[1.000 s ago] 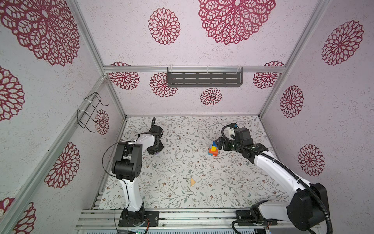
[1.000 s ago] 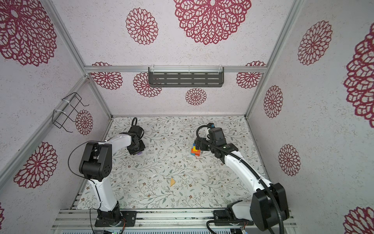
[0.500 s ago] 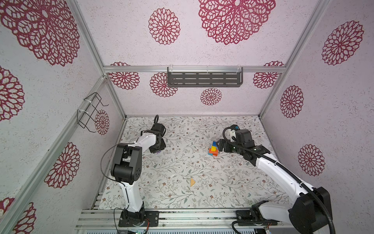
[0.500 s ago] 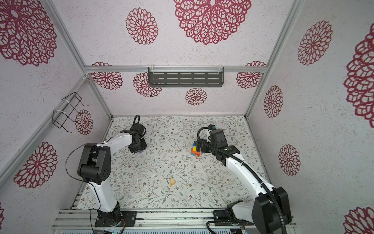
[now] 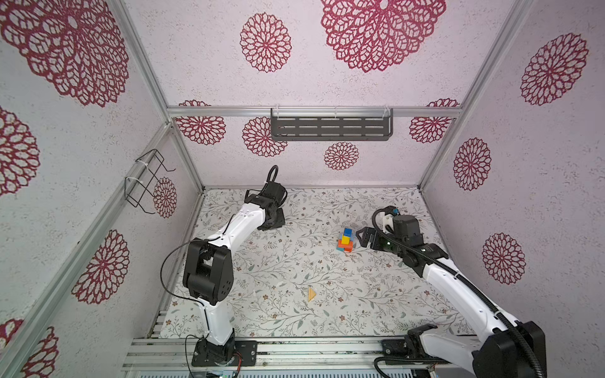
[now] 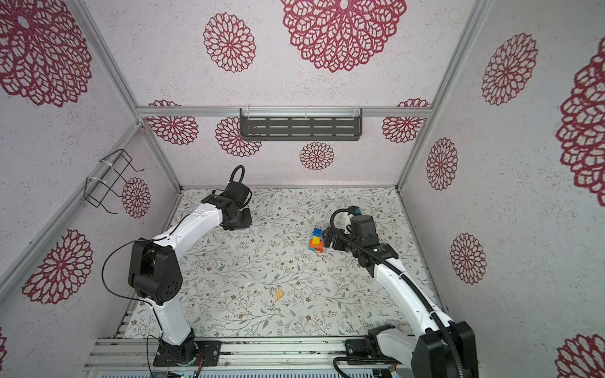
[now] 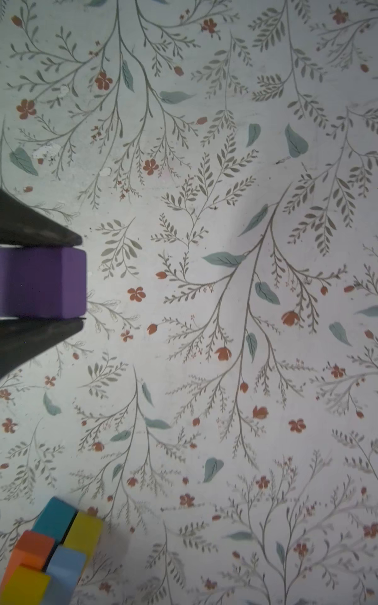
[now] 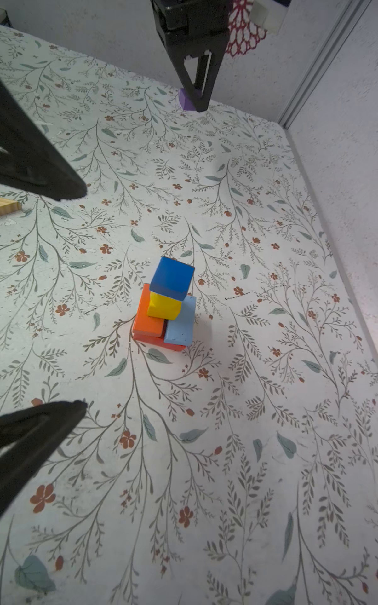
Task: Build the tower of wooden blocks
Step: 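Lift the purple cube with the left gripper and carry it over the stack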
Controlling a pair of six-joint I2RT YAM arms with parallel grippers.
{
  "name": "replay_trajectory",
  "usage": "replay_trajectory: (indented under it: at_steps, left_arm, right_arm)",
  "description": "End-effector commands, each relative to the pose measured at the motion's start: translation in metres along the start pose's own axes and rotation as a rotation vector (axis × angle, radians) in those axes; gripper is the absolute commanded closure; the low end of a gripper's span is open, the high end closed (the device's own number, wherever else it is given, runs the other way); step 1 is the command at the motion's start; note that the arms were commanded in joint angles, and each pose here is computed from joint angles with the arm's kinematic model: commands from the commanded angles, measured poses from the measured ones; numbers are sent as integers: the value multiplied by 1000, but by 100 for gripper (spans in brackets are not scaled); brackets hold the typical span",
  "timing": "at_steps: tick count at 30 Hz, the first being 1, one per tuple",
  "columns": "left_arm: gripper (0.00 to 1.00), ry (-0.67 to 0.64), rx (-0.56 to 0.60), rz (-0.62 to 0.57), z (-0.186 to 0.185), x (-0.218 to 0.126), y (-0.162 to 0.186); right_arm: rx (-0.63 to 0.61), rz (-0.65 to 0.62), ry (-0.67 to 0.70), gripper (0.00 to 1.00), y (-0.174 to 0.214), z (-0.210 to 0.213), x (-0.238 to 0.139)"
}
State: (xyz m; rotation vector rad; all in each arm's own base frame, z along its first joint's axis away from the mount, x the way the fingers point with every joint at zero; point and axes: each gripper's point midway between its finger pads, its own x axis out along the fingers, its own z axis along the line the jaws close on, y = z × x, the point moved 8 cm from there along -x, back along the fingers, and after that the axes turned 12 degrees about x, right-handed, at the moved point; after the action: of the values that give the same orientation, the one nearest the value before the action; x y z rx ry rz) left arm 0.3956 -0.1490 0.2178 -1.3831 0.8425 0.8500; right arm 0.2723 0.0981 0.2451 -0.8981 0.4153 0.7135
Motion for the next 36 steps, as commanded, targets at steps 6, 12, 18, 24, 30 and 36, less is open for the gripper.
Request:
replay_trajectory:
  at_steps: [6,12,18,24,30,36]
  left_arm:
    - [70,31,142,-35,-55,-30,-12]
    - [70,53,207,-21,-92,-26,-12]
    - [70,96,244,-37,-128,-34,-12]
    - [70,158,274,-55,-163,-43,-9]
    - [70,240,310,-69,-198,-54,-5]
    - [70,291,323,-87,-220,-57,-1]
  right_arm:
    - [60,-52,-22,1,-4,-12,-19]
    - [53,-74,12,1,-3,-19,-28]
    - [72,-74,36,1,-1,-30,-30]
    - [110,-71,39,1,5,-41,-28]
    - [119,-70,43,1,12,-47,-26]
    - [115,-70,57,1,14,-50,-26]
